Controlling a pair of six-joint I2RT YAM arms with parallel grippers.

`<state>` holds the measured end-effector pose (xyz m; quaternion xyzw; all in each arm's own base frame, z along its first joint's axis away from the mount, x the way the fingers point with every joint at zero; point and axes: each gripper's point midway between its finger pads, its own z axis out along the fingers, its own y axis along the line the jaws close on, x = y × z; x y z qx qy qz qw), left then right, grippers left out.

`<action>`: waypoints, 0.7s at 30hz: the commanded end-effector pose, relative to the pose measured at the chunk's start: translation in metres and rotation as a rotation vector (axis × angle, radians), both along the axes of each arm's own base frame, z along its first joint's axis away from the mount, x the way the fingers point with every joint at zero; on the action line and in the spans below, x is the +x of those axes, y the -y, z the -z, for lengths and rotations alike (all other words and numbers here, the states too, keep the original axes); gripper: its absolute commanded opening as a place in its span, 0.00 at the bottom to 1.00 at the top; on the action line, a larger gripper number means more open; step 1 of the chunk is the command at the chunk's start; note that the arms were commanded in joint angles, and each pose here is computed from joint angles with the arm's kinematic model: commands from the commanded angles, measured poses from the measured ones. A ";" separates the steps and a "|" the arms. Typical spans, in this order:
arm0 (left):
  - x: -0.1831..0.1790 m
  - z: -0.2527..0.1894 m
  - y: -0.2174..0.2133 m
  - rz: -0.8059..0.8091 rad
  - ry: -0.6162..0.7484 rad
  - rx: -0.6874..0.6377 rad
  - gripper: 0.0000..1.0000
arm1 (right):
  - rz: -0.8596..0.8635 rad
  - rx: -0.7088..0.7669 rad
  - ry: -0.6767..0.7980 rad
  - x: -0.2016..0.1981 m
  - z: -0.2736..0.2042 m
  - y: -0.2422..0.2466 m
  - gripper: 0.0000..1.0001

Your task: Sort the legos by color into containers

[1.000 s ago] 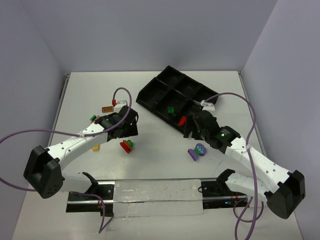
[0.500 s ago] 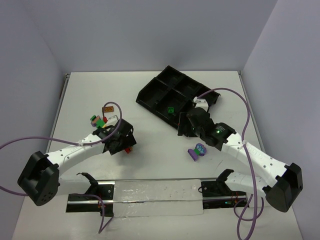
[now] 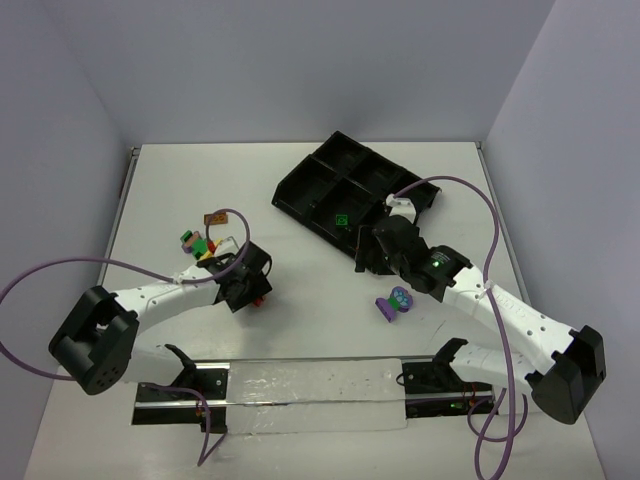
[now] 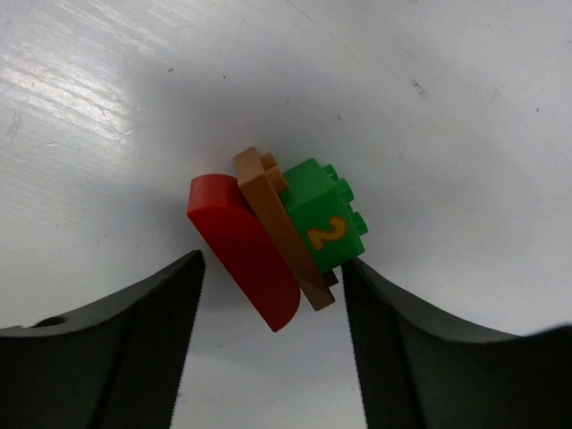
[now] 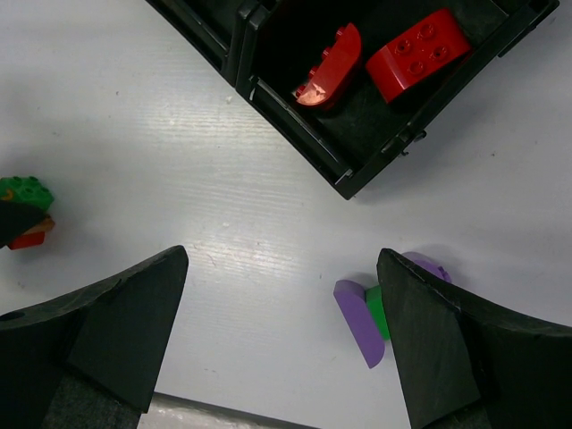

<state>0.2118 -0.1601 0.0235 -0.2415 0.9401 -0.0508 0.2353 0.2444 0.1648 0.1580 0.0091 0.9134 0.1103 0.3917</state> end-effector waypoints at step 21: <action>0.016 -0.028 -0.013 -0.141 0.189 -0.085 0.99 | 0.005 0.024 0.042 0.005 -0.019 -0.005 0.94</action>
